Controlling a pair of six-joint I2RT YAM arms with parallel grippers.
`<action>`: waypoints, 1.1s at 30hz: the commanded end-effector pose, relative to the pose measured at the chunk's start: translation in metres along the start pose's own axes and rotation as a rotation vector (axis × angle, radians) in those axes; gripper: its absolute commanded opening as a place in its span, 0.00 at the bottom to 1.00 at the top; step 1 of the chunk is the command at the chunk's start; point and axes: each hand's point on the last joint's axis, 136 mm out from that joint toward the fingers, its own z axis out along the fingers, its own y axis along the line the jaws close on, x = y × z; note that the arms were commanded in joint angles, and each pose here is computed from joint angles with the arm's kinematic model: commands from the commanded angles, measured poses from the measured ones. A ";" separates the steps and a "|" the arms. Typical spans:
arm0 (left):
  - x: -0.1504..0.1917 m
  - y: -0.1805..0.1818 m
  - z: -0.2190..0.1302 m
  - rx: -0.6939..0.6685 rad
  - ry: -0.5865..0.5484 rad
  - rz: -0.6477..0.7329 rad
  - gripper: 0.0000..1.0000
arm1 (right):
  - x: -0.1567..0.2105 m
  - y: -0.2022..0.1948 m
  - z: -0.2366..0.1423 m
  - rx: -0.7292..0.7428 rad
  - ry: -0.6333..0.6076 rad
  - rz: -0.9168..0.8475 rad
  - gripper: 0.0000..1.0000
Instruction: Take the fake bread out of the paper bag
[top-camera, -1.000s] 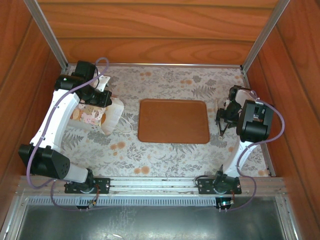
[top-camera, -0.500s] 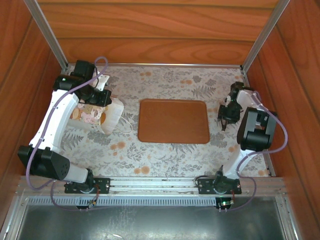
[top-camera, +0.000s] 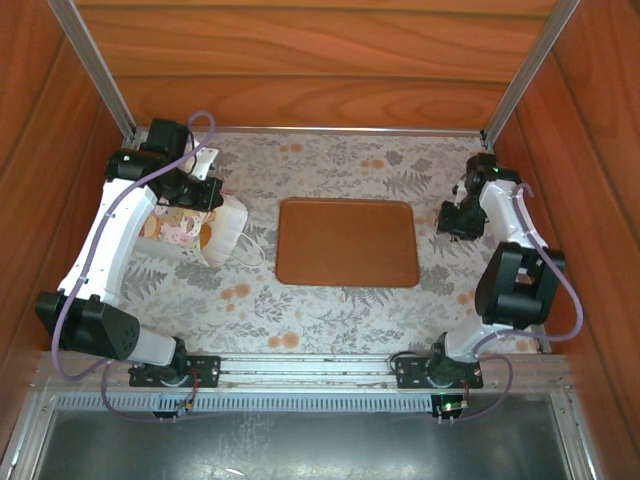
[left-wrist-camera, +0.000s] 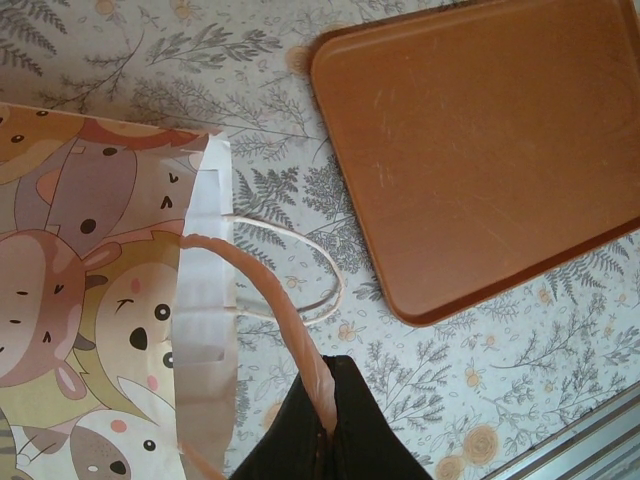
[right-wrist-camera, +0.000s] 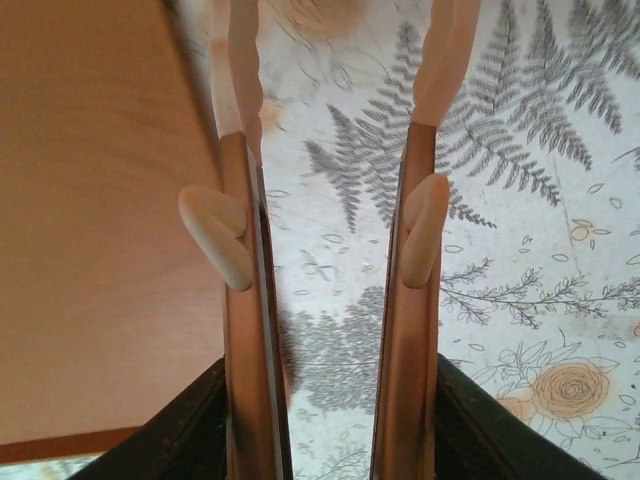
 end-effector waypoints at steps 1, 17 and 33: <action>-0.011 -0.006 -0.010 0.004 -0.047 0.006 0.00 | -0.004 0.024 -0.037 -0.101 -0.078 -0.007 0.47; -0.019 -0.003 -0.010 -0.008 -0.078 0.005 0.00 | 0.019 0.128 -0.097 -0.456 -0.169 -0.220 0.46; -0.021 0.000 -0.013 -0.031 -0.103 -0.007 0.00 | 0.084 0.247 -0.094 -0.715 -0.011 -0.484 0.42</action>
